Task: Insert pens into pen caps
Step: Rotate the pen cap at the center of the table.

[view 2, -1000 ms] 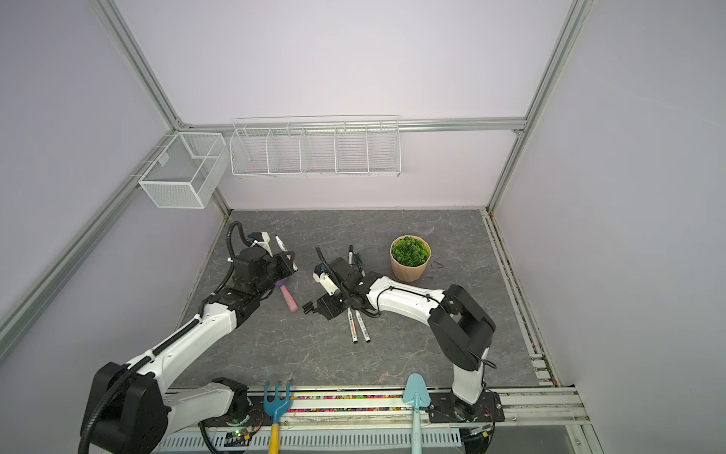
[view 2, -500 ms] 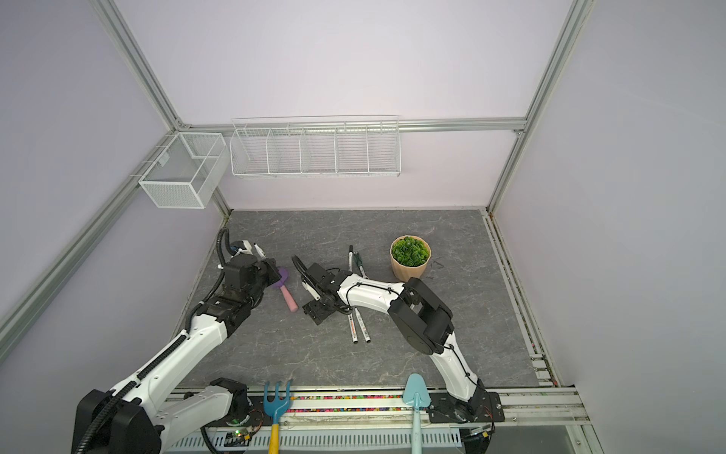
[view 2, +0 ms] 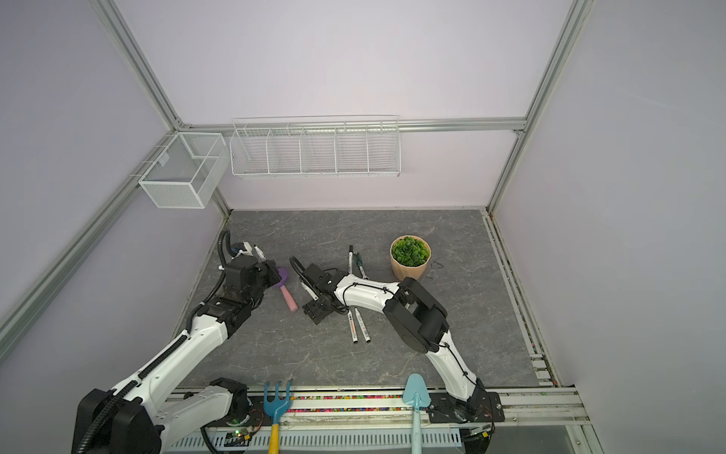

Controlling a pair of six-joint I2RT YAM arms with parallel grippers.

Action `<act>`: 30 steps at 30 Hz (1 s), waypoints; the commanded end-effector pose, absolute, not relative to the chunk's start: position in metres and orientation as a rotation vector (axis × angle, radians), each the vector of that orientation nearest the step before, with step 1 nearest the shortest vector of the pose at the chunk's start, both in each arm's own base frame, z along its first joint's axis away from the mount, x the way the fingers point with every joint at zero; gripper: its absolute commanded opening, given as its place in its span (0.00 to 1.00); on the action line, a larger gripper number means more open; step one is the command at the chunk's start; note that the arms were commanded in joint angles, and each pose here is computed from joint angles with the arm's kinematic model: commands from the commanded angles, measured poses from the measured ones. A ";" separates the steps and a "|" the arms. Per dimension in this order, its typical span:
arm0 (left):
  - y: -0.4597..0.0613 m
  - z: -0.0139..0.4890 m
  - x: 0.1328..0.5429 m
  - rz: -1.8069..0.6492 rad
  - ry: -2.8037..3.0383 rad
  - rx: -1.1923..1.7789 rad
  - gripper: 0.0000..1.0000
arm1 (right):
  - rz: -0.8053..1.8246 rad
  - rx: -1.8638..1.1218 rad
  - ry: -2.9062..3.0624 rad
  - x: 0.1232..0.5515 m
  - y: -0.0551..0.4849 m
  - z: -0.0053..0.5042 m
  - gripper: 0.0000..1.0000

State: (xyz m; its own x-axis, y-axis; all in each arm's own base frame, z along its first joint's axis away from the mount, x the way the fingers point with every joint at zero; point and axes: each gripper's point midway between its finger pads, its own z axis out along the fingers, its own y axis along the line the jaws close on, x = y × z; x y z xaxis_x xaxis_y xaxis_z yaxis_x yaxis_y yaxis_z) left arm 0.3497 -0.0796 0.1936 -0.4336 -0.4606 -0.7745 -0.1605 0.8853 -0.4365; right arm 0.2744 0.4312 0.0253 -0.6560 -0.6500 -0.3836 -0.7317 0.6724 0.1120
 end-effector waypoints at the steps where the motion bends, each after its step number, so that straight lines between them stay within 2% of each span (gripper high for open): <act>1: -0.077 0.187 0.350 -0.346 2.028 -0.454 0.00 | 0.350 -1.139 2.604 0.269 0.434 0.011 0.80; 16: -0.082 0.190 0.353 -0.373 2.019 -0.436 0.00 | 0.104 -1.000 2.593 0.290 0.391 0.014 0.78; 24: -0.086 0.188 0.355 -0.396 2.019 -0.432 0.00 | 0.132 -0.814 2.635 0.303 0.350 0.031 0.78; 30: -0.087 0.185 0.355 -0.405 2.023 -0.431 0.00 | 0.277 -0.848 2.584 0.300 0.362 0.051 0.78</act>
State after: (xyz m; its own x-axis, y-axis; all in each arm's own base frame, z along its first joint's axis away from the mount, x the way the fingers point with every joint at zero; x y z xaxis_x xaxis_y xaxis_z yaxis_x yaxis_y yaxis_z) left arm 0.3551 -0.0871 0.1920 -0.4419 -0.4619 -0.7690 -0.1331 0.8815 -0.4530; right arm 0.3049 0.3474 0.0275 -0.7587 -0.5303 -0.3785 -0.5714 0.8207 -0.0044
